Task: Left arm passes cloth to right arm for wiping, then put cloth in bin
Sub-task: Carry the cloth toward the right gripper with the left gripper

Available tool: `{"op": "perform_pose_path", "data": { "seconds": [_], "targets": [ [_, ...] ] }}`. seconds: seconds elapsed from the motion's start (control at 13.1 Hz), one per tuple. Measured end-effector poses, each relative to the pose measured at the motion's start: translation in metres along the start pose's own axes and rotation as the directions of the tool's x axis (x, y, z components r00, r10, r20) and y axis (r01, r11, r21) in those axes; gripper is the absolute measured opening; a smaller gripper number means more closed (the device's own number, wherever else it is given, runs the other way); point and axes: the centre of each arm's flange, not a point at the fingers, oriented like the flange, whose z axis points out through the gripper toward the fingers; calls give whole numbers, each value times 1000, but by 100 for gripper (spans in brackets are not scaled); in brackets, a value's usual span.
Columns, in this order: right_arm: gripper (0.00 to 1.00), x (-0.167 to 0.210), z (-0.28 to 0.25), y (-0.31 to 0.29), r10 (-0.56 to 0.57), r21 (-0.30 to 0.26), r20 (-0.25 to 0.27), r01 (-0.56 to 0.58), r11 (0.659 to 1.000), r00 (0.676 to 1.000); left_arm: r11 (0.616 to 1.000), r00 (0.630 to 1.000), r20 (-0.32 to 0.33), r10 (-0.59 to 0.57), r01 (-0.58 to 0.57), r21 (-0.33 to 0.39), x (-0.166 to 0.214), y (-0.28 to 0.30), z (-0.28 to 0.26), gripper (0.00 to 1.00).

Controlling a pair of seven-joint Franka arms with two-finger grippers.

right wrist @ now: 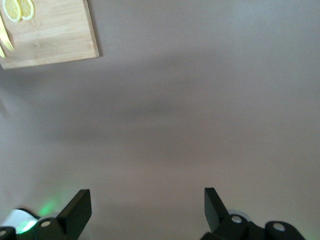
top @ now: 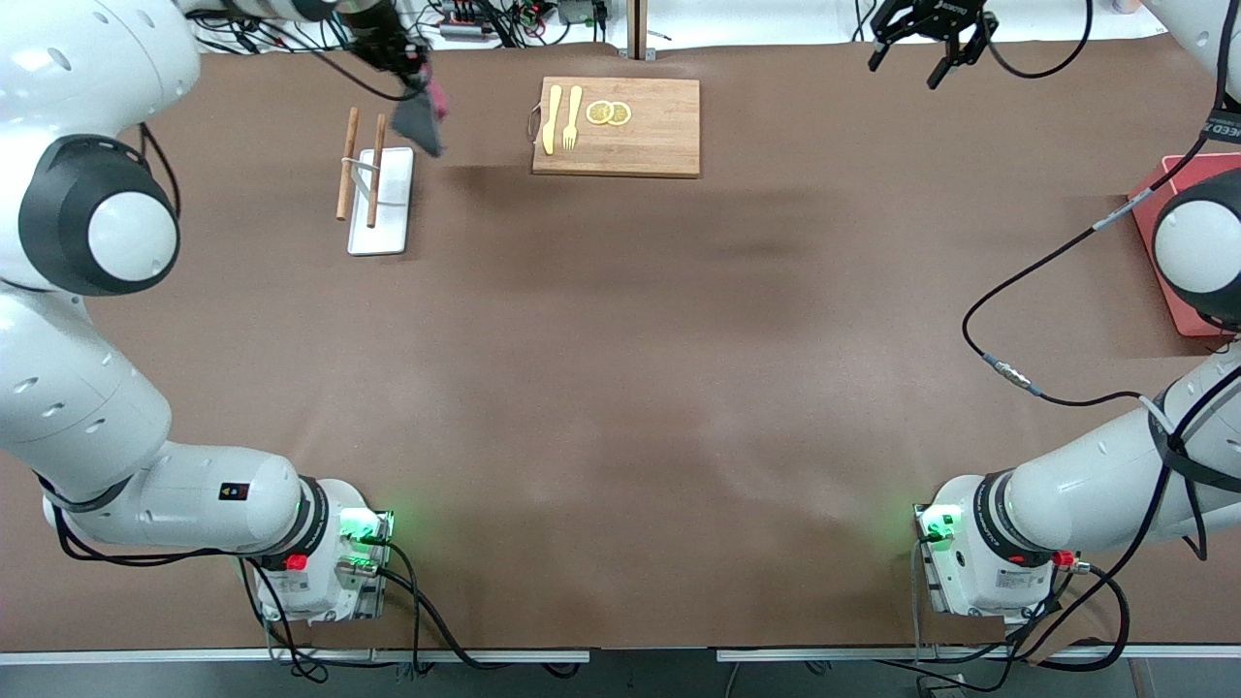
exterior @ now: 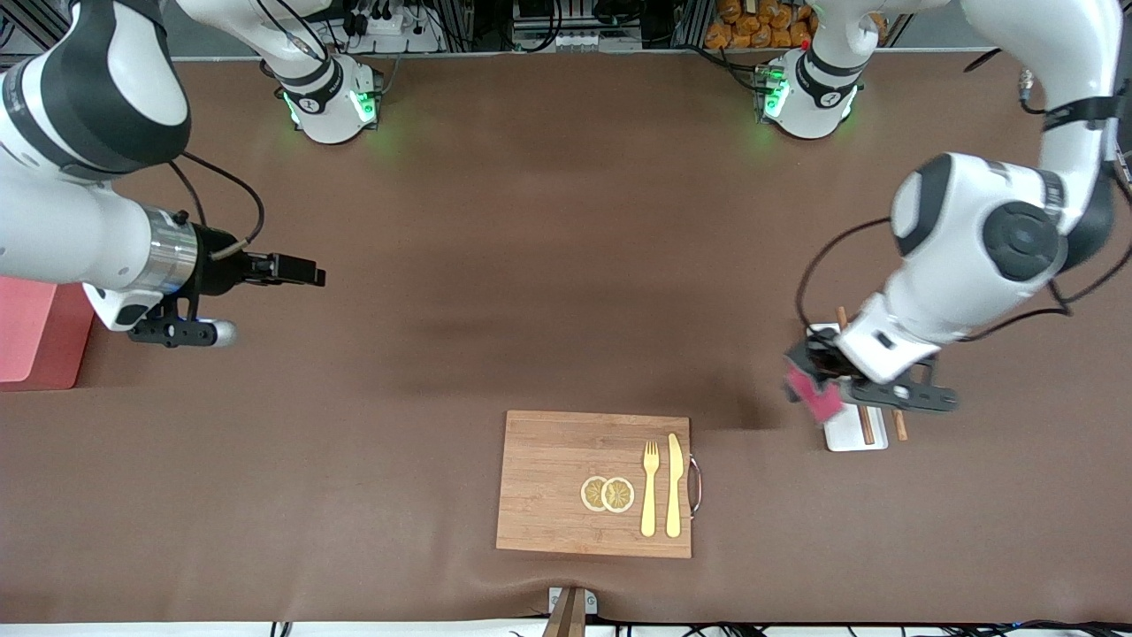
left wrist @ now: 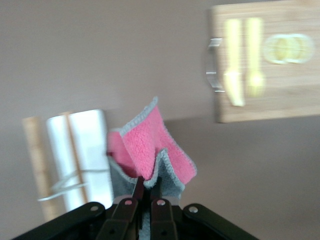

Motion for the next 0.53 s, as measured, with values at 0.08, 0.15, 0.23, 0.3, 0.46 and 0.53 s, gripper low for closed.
{"op": "perform_pose_path", "data": {
  "seconds": [0.08, 0.15, 0.23, 0.3, 0.46, 0.53],
  "targets": [
    [100, 10, 8, -1, 49, 42, 3, -50, 998, 999, 1000, 1000, -1, -4, 4, -30, -2, 32, -3, 7],
    [100, 21, 19, -1, 100, 82, 14, -101, 992, 995, 996, 999, 7, -48, 49, -70, -5, 64, -3, 7],
    [100, 32, 33, -1, 164, 119, 39, -168, 979, 986, 986, 993, 27, -115, 117, -115, -8, 100, -2, 7],
    [100, 42, 46, -2, 230, 153, 71, -239, 959, 971, 971, 982, 52, -182, 187, -147, -11, 138, 1, 7],
    [100, 56, 67, -7, 325, 196, 130, -345, 918, 937, 933, 954, 84, -289, 300, -196, -19, 214, 6, 7],
    [100, 60, 75, -11, 361, 201, 153, -386, 900, 920, 909, 937, 85, -338, 349, -228, -23, 249, 8, 7]
  ]
}}
